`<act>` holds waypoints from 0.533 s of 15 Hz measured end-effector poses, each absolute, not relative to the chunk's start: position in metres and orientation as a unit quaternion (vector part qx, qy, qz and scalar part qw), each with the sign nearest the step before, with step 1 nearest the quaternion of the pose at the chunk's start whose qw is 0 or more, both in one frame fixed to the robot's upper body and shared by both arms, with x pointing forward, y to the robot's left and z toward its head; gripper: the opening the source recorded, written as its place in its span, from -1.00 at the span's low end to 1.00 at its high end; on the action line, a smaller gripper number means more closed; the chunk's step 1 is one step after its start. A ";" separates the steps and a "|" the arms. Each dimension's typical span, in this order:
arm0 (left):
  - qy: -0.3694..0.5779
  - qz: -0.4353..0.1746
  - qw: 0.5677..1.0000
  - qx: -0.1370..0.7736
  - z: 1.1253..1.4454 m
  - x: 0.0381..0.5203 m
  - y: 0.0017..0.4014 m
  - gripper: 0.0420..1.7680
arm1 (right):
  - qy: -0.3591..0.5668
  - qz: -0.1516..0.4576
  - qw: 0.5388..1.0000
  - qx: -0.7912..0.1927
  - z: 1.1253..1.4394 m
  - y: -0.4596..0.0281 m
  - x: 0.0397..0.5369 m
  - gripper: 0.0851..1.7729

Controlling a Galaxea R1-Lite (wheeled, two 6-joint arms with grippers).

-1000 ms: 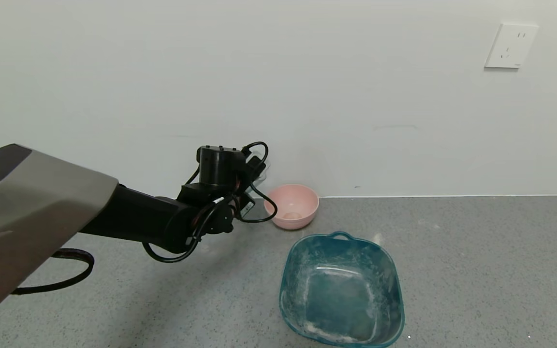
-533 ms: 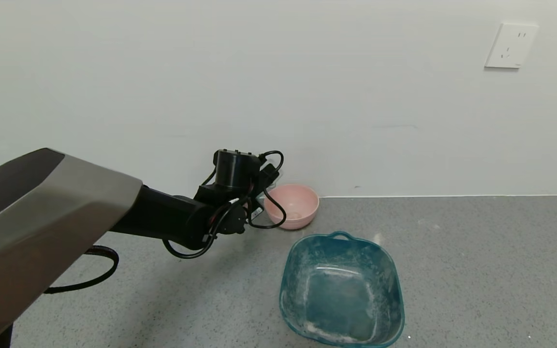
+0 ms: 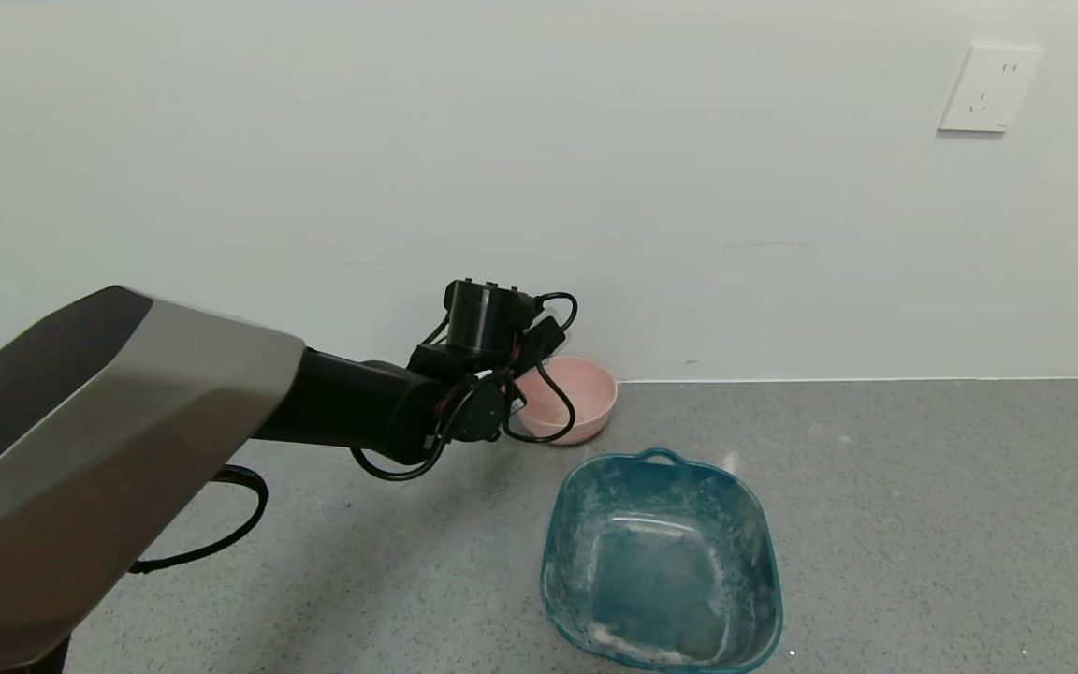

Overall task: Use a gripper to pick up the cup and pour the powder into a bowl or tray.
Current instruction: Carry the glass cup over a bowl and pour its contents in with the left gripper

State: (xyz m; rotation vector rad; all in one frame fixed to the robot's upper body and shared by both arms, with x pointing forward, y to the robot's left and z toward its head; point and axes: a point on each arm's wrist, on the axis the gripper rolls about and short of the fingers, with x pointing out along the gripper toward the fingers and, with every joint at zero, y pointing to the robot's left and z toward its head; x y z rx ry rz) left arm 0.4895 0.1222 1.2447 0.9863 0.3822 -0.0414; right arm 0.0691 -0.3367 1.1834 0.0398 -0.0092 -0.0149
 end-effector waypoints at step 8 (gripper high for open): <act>0.210 -0.005 0.826 0.523 1.242 0.489 0.112 0.40 | -0.005 -0.007 1.000 0.020 1.183 -0.337 0.069 0.93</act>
